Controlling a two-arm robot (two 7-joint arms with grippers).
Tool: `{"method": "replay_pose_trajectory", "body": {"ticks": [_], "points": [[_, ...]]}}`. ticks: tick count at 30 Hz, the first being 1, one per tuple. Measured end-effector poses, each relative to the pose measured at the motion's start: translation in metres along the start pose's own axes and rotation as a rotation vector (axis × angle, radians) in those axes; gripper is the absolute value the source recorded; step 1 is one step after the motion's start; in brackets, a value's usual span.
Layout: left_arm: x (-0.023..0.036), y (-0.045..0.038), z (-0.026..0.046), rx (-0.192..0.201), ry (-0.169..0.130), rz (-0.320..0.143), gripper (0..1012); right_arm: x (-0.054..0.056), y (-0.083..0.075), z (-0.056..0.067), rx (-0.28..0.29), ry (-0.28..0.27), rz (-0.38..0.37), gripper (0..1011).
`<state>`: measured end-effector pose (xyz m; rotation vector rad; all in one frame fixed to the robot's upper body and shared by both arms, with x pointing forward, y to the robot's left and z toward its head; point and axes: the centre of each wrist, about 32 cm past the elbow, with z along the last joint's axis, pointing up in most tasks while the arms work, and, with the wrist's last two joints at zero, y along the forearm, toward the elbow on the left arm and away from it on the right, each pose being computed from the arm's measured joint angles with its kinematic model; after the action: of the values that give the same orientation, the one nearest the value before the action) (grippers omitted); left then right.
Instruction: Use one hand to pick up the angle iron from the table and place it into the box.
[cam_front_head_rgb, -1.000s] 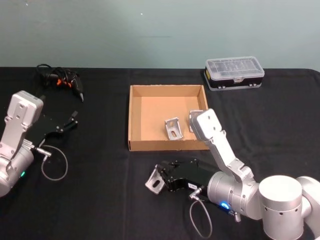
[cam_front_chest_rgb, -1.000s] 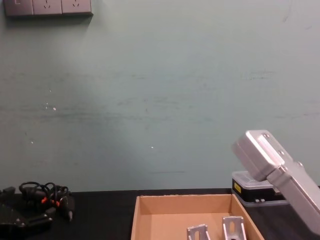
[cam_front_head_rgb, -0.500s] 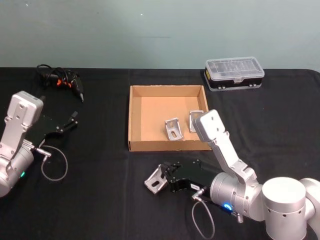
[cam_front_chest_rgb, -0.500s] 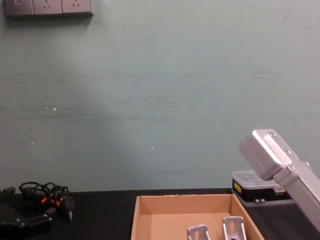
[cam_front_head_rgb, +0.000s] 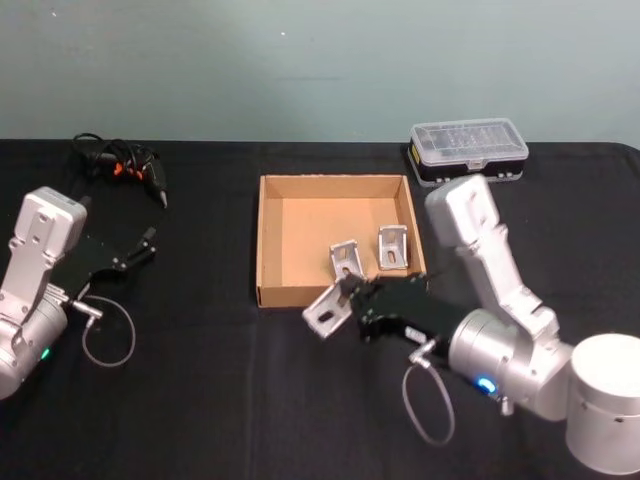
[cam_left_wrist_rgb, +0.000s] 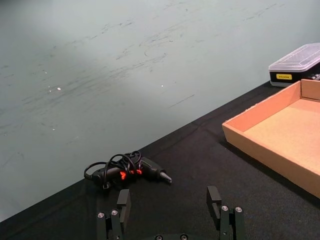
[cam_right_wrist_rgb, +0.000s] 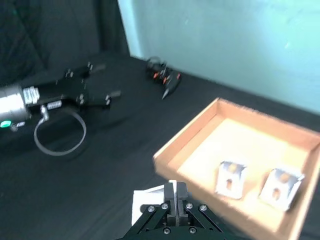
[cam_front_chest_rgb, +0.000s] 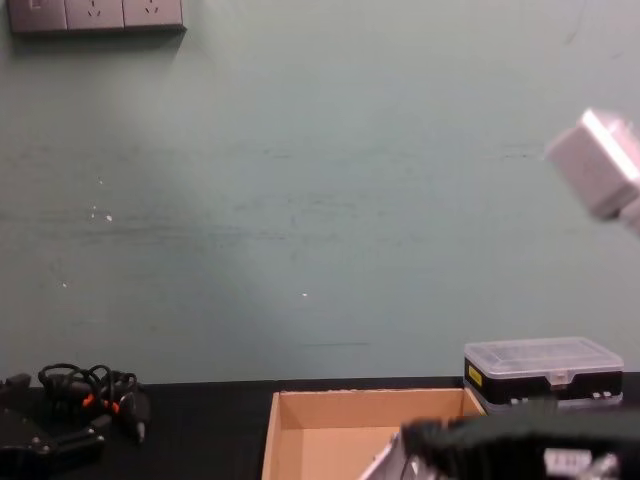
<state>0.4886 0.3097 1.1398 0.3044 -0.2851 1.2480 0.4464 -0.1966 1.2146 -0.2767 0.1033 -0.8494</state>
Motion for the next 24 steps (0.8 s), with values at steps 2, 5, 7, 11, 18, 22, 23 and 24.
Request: {"method": "replay_pose_trajectory", "body": {"ticks": [2,5,7,11,18,22,23,24], "points": [[0.0,0.0,0.0,0.0,0.0,0.0,1000,0.002,-0.003,0.005,0.016,-0.012,-0.012,33],[0.0,0.0,0.0,0.0,0.0,0.0,1000,0.007,-0.006,0.015,0.046,-0.038,-0.035,32],[0.0,0.0,0.0,0.0,0.0,0.0,1000,0.01,-0.007,0.022,0.065,-0.057,-0.052,32],[0.0,0.0,0.0,0.0,0.0,0.0,1000,0.016,-0.004,0.031,0.09,-0.087,-0.076,32],[0.0,0.0,0.0,0.0,0.0,0.0,1000,0.03,0.02,0.037,0.099,-0.117,-0.094,32],[0.0,0.0,0.0,0.0,0.0,0.0,1000,0.039,0.043,0.037,0.084,-0.12,-0.07,33],[0.0,0.0,0.0,0.0,0.0,0.0,1000,0.04,0.047,0.037,0.082,-0.123,-0.063,32],[0.0,0.0,0.0,0.0,0.0,0.0,1000,0.043,0.056,0.037,0.072,-0.125,-0.05,32]]}}
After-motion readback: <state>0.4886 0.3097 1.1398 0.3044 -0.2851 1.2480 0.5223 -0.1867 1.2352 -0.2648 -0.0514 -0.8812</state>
